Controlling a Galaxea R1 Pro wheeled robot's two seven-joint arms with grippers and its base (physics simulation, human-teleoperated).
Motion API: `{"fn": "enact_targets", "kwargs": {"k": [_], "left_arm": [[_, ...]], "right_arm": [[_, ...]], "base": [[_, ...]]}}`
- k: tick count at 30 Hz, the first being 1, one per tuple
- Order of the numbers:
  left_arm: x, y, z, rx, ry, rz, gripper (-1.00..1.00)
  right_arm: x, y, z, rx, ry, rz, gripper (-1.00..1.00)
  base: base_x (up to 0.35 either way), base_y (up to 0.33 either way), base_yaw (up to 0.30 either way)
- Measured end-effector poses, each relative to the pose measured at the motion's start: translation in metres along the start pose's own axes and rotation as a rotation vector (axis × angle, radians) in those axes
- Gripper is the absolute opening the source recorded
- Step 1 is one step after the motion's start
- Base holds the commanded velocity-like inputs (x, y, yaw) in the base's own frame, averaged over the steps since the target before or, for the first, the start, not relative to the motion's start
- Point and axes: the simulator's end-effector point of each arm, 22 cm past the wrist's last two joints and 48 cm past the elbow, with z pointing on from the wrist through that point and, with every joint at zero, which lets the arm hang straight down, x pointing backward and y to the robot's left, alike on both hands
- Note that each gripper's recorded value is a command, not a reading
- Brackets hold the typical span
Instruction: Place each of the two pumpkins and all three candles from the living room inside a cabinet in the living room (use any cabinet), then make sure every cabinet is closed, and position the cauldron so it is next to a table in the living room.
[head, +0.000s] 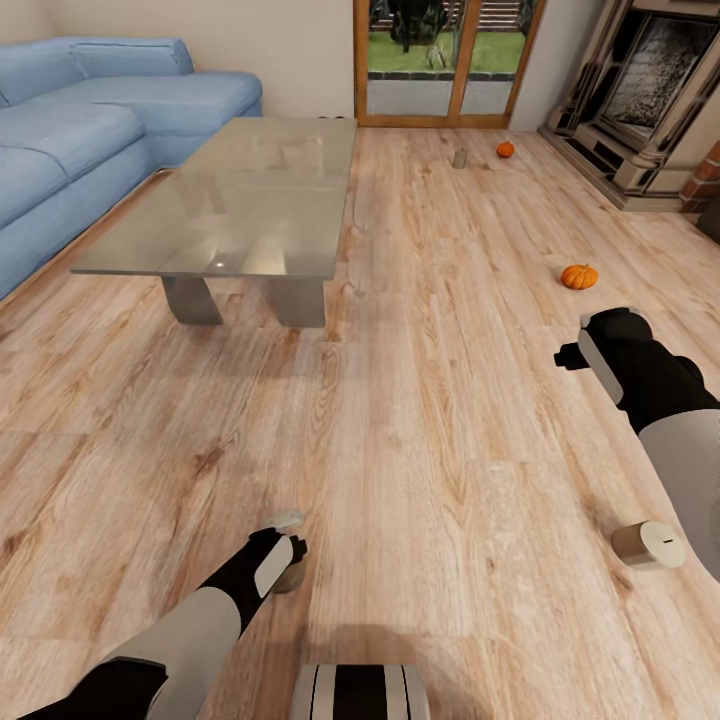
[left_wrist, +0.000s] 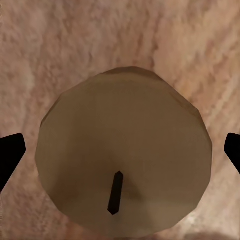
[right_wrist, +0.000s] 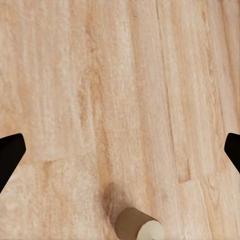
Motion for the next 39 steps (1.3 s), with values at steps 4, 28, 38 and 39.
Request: {"fn": "enact_targets", "kwargs": {"k": [4, 28, 38, 39], "left_arm": [[0.0, 0.0, 0.0, -0.002, -0.001, 0.0, 1.0], [0.012, 0.004, 0.003, -0.011, 0.025, 0.007, 1.0], [0.021, 0.007, 0.006, -0.018, 0.043, 0.015, -1.0], [0.022, 0.007, 0.006, -0.02, 0.042, 0.019, -1.0]], "right_arm": [[0.0, 0.0, 0.0, 0.0, 0.0, -0.001, 1.0], [0.0, 0.0, 0.0, 0.0, 0.0, -0.002, 1.0], [-0.001, 0.001, 0.0, -0.001, -0.002, -0.002, 1.0], [-0.001, 0.001, -0.001, -0.001, -0.002, -0.002, 1.0]], "base": [[0.0, 0.0, 0.0], [0.0, 0.0, 0.0], [0.0, 0.0, 0.0], [0.0, 0.0, 0.0]]}}
